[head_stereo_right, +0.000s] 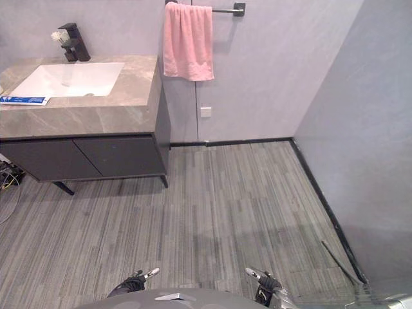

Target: Organize washtable

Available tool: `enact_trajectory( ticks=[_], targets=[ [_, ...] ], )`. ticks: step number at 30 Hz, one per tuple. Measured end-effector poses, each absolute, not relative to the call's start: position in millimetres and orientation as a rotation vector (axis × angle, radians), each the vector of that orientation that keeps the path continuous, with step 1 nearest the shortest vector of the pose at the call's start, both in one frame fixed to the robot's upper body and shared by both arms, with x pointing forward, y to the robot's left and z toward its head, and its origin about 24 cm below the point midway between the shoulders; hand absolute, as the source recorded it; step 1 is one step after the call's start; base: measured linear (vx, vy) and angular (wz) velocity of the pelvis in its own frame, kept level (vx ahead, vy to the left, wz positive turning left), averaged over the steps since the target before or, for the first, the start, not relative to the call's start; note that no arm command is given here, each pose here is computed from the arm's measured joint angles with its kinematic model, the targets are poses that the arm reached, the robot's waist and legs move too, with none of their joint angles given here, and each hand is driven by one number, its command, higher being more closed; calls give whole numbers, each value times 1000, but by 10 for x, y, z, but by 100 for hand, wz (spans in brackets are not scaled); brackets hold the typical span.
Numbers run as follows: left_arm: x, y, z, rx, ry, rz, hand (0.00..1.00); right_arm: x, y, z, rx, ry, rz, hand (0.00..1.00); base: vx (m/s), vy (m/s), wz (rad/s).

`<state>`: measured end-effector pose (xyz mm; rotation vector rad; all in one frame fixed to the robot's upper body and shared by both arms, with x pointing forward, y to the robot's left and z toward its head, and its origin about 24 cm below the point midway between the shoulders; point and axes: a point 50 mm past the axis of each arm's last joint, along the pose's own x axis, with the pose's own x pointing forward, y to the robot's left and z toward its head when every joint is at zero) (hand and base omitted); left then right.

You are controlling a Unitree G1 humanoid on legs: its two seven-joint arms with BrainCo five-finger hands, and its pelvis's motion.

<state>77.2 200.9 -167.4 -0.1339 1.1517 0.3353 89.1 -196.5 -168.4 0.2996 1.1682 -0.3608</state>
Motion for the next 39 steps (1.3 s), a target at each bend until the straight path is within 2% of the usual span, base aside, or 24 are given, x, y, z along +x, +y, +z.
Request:
enact_trajectory(
  ticks=[14, 19, 23, 26, 32, 34, 39],
  targets=[
    [787, 2028, -1667, -135, 1141, 332, 0, 926, -1951, -1679, 288, 1165, -341, 0, -6, 4, 0],
    [900, 2020, -1642, -184, 1099, 352, 0, 1038, -1963, -1654, 279, 1145, -332, 0, -36, 96, 5],
    [1018, 2075, -1599, -189, 1057, 363, 0, 1263, -1932, -1558, 198, 1041, -258, 0, 76, 50, 13],
    [966, 2088, -1615, -191, 1076, 376, 0, 1270, -1943, -1559, 218, 1037, -291, 0, 196, -37, -31],
    [1017, 2065, -1619, -171, 1089, 338, 0, 1226, -1984, -1580, 308, 1047, -375, 0, 267, -170, 18],
    [979, 2151, -1605, -155, 1082, 353, 0, 1222, -1974, -1583, 314, 1049, -378, 0, 584, -499, 62],
    [974, 2104, -1597, -211, 1051, 379, 0, 1464, -1961, -1495, 310, 970, -355, 0, 389, -344, -31]
  ],
)
